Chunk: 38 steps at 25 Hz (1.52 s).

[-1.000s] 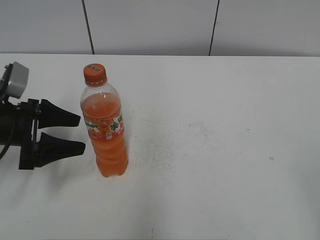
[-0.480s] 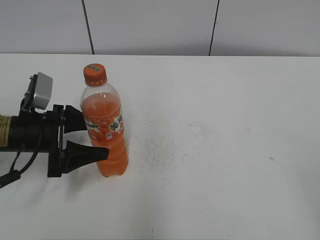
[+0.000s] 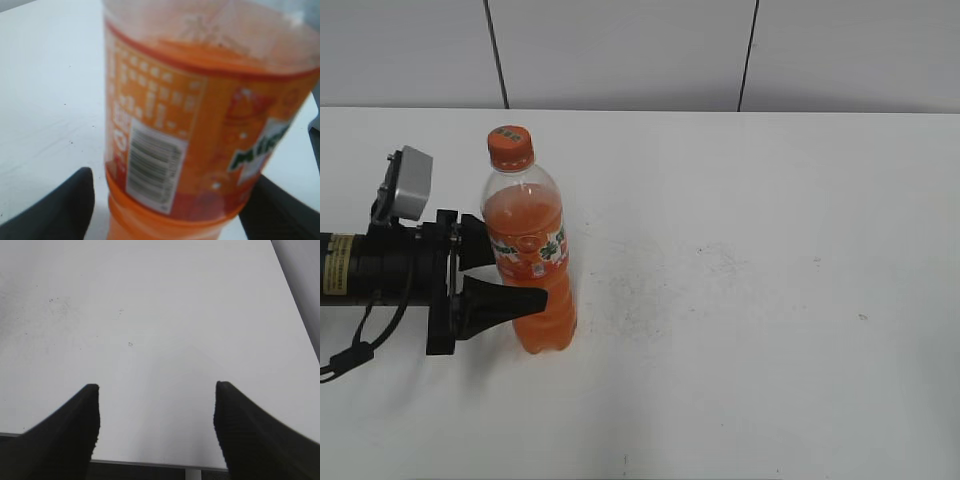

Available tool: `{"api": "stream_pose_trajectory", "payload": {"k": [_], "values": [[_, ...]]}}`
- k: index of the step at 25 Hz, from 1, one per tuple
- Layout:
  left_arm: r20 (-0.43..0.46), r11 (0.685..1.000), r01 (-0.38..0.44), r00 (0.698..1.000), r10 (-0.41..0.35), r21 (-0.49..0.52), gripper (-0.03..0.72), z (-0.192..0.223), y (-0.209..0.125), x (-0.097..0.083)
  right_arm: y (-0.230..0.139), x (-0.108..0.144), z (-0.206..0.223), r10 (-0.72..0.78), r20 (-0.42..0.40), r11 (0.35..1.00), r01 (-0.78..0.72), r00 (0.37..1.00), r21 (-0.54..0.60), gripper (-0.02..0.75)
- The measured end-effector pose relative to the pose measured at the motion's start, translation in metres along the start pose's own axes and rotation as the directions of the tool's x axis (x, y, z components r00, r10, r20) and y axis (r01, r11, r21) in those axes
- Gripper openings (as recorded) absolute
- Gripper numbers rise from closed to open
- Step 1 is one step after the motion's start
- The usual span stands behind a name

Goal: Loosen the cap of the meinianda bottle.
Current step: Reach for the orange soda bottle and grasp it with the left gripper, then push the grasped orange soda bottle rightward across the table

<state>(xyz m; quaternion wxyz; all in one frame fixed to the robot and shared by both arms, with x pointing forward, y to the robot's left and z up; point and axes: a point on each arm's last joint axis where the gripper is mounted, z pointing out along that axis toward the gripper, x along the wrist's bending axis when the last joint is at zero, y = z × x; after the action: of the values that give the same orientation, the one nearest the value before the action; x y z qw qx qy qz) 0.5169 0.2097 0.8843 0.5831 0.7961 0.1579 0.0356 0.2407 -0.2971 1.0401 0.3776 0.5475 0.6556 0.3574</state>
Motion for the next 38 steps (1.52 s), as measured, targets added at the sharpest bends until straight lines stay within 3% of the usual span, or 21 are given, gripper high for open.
{"api": "stream_pose_trajectory", "payload": {"k": [4, 12, 20, 28, 38], "values": [[0.000, 1.000, -0.003, 1.000, 0.003, 0.000, 0.416, 0.000, 0.000, 0.000, 0.000, 0.000, -0.001, 0.000, 0.000, 1.000, 0.000, 1.000, 0.002, 0.533], [-0.032, 1.000, -0.003, 0.999, 0.002, -0.022, 0.412, 0.005, 0.003, 0.001, 0.029, -0.004, -0.001, 0.001, -0.010, 0.997, 0.000, 1.000, 0.078, 0.517], [0.035, 0.987, -0.149, 0.988, 0.151, -0.054, 0.407, 0.051, 0.031, -0.007, 0.081, -0.010, -0.001, 0.003, -0.021, 0.987, 0.000, 1.000, 0.160, 0.502], [0.013, 0.982, -0.175, 0.984, 0.177, -0.077, 0.406, 0.076, 0.047, -0.013, 0.115, -0.014, 0.000, 0.002, -0.024, 0.982, 0.003, 1.000, 0.190, 0.502], [0.033, 0.972, -0.228, 0.973, 0.230, -0.054, 0.406, 0.119, 0.062, -0.035, 0.139, -0.016, 0.033, -0.027, -0.084, 0.933, 0.055, 0.996, 0.357, 0.501]]}}
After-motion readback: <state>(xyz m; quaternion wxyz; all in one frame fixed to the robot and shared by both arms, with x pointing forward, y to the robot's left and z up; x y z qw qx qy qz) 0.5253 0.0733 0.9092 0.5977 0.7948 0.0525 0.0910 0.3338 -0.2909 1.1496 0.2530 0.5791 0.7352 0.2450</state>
